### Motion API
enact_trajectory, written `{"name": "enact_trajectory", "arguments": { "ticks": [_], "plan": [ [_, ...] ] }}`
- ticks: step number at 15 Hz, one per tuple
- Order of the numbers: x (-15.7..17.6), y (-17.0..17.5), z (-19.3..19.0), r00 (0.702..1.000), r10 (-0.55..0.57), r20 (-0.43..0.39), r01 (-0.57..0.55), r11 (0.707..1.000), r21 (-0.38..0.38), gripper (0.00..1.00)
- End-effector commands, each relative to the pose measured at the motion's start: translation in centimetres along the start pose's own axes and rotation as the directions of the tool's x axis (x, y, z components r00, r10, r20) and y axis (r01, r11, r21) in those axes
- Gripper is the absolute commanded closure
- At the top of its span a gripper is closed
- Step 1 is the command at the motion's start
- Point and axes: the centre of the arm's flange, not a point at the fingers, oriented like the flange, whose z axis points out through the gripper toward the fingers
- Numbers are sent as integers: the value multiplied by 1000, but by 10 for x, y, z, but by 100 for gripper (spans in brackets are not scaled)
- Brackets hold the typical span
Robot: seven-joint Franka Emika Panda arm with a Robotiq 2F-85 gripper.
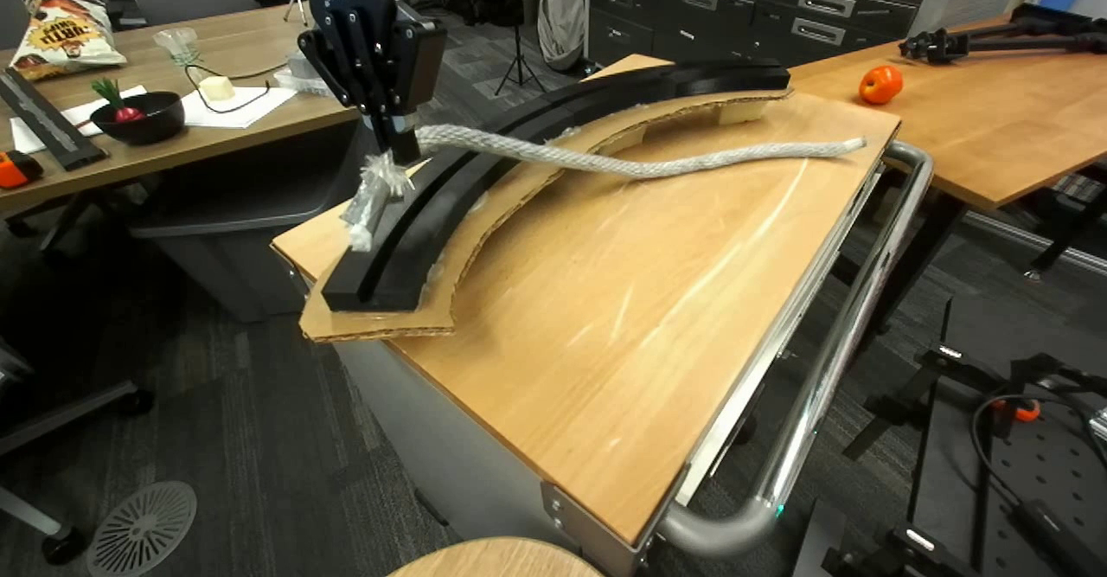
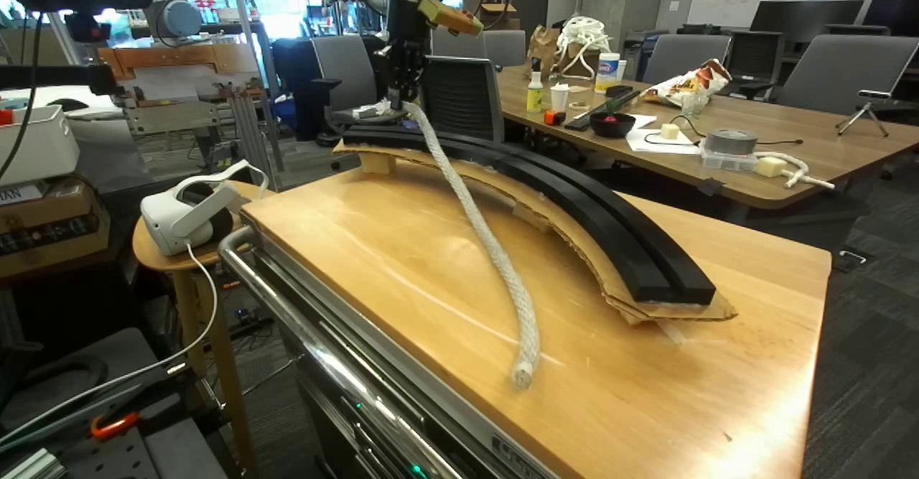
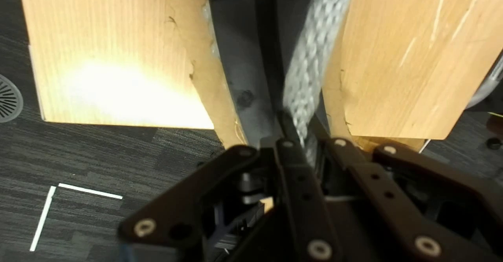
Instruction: Lay the rope on the black board
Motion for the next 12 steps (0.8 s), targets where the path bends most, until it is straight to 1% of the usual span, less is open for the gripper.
{"name": "enact_trajectory", "arguments": {
  "ticks": [1,4,7,12],
  "plan": [
    [11,18,-1,999,-38,-15,38,998,53,97],
    [17,20,12,999,-48,-21,50,995,92,97],
    [20,22,22,999,-46,-22,48,992,113,97],
    [18,26,33,1000,-26,-14,28,993,111,97]
  ]
}}
